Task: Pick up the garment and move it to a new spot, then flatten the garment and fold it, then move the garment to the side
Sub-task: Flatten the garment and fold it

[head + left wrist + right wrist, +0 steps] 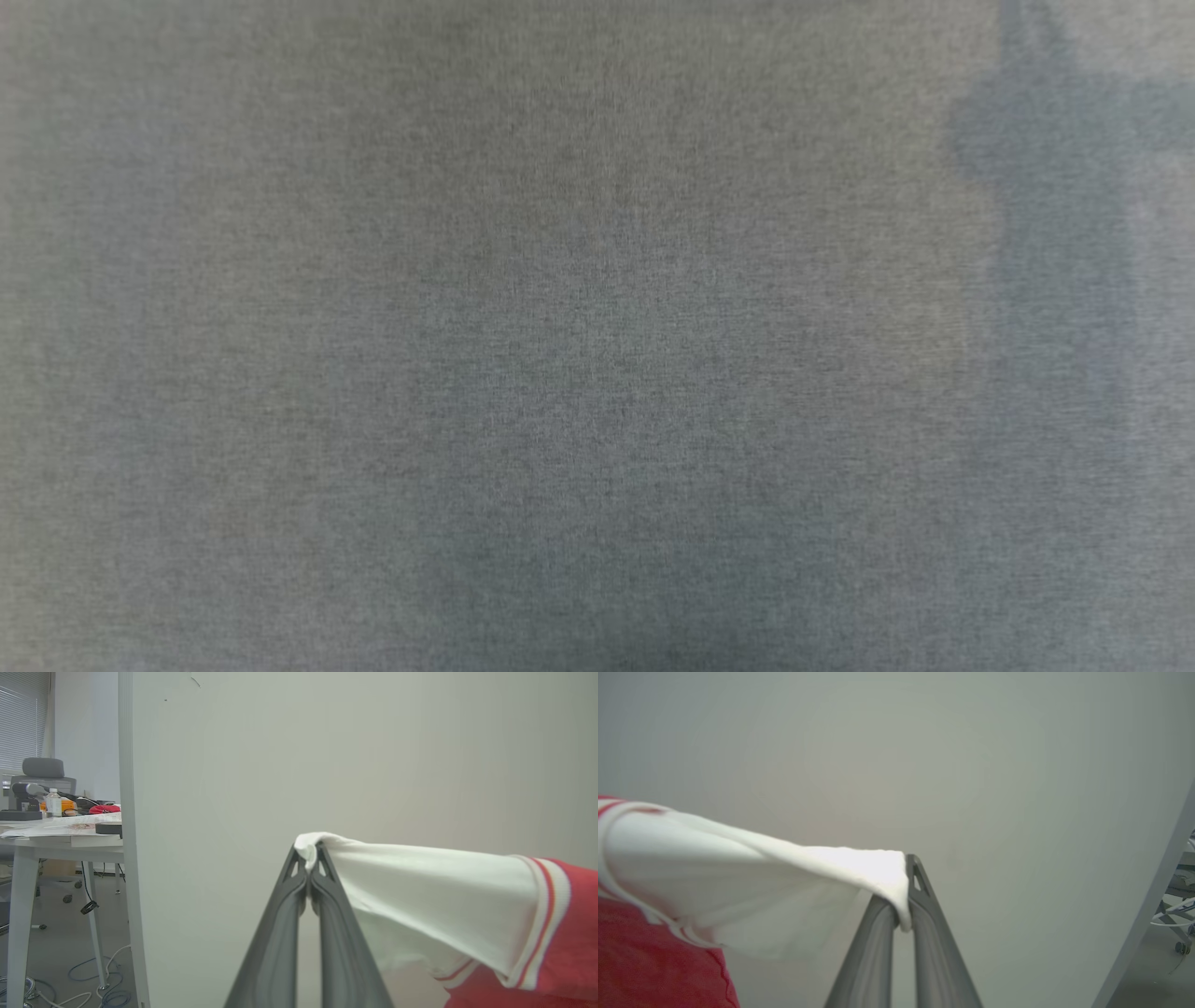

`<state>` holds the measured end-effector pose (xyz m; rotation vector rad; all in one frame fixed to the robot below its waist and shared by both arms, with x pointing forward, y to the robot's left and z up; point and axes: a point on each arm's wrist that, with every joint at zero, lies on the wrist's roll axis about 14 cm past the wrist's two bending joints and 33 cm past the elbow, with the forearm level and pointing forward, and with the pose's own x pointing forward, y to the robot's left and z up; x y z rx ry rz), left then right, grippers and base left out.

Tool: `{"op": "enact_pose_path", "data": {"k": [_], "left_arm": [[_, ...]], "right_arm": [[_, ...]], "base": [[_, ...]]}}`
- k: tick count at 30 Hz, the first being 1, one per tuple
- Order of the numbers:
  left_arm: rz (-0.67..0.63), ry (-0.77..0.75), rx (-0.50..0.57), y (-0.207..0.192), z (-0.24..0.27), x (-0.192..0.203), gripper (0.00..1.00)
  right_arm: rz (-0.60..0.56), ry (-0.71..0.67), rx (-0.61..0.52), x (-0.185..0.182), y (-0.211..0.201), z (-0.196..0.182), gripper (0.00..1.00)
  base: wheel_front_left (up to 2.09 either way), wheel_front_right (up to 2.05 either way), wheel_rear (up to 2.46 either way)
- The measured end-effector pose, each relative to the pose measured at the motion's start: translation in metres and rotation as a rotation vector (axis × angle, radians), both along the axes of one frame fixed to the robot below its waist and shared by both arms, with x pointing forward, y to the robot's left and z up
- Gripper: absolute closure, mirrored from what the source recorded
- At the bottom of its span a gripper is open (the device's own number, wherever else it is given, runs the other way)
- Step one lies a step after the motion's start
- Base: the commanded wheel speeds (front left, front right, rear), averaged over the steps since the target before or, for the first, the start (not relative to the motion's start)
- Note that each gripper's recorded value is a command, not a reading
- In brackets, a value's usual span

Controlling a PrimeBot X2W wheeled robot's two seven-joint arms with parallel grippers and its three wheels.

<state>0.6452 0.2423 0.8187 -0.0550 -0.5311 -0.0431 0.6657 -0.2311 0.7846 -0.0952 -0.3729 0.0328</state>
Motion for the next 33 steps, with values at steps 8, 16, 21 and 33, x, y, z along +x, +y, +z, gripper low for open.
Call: {"op": "enact_pose_path", "data": {"k": [8, 16, 21, 33], "left_arm": [[-0.022, 0.046, -0.093, -0.006, -0.074, 0.057, 1.0], [-0.017, 0.078, -0.137, 0.0, -0.133, 0.075, 1.0], [-0.023, 0.112, -0.17, 0.003, -0.159, 0.067, 1.0], [-0.013, 0.367, -0.272, 0.003, -0.266, 0.006, 1.0]], "right_arm": [[-0.011, -0.014, 0.181, 0.056, -0.003, -0.047, 1.0], [0.012, 0.059, 0.242, 0.083, 0.015, -0.119, 1.0], [0.026, 0.113, 0.248, 0.079, 0.024, -0.15, 1.0], [0.011, 0.301, 0.285, 0.028, 0.017, -0.227, 1.0]], "base": [[0.0, 0.0, 0.0], [0.0, 0.0, 0.0], [0.0, 0.0, 0.0], [0.0, 0.0, 0.0]]}}
